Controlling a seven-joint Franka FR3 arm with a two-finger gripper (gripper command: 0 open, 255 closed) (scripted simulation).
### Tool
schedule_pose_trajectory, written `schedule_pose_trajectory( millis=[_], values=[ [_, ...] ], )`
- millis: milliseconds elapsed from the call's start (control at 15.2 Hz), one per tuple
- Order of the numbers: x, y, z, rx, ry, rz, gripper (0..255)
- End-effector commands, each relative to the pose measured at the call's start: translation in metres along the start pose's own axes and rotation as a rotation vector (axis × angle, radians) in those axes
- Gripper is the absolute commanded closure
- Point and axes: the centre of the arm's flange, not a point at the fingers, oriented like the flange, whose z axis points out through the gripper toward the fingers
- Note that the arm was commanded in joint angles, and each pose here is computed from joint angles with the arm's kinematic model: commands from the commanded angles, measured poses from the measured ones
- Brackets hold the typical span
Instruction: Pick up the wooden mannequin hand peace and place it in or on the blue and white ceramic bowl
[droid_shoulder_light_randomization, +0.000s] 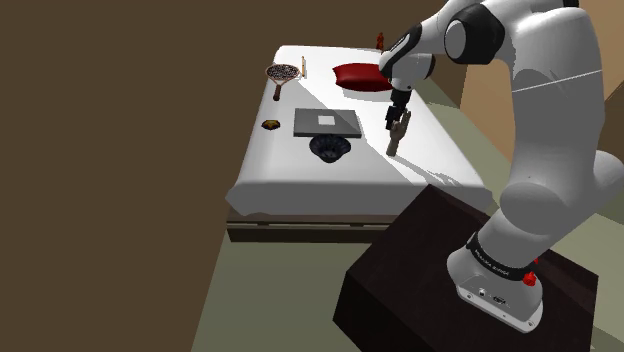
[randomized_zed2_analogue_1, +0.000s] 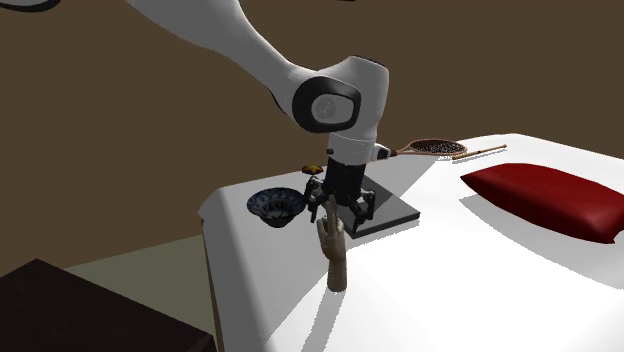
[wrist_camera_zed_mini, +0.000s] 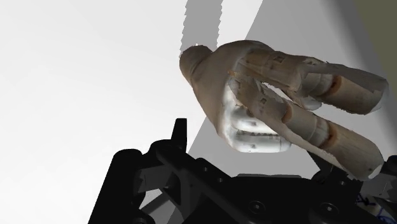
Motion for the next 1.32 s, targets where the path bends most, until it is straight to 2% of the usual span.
schedule_pose_trajectory(
  millis=[0,198,264,858,1254],
  values=[
    [0.0,0.0,0.0,0.0,0.0,0.0,0],
    [0.0,0.0,0.0,0.0,0.0,0.0,0],
    [0.0,0.0,0.0,0.0,0.0,0.0,255],
    [0.0,0.0,0.0,0.0,0.0,0.0,255],
    [-0.002,-0.004,-0.031,0.0,0.0,0.0,255]
  ],
)
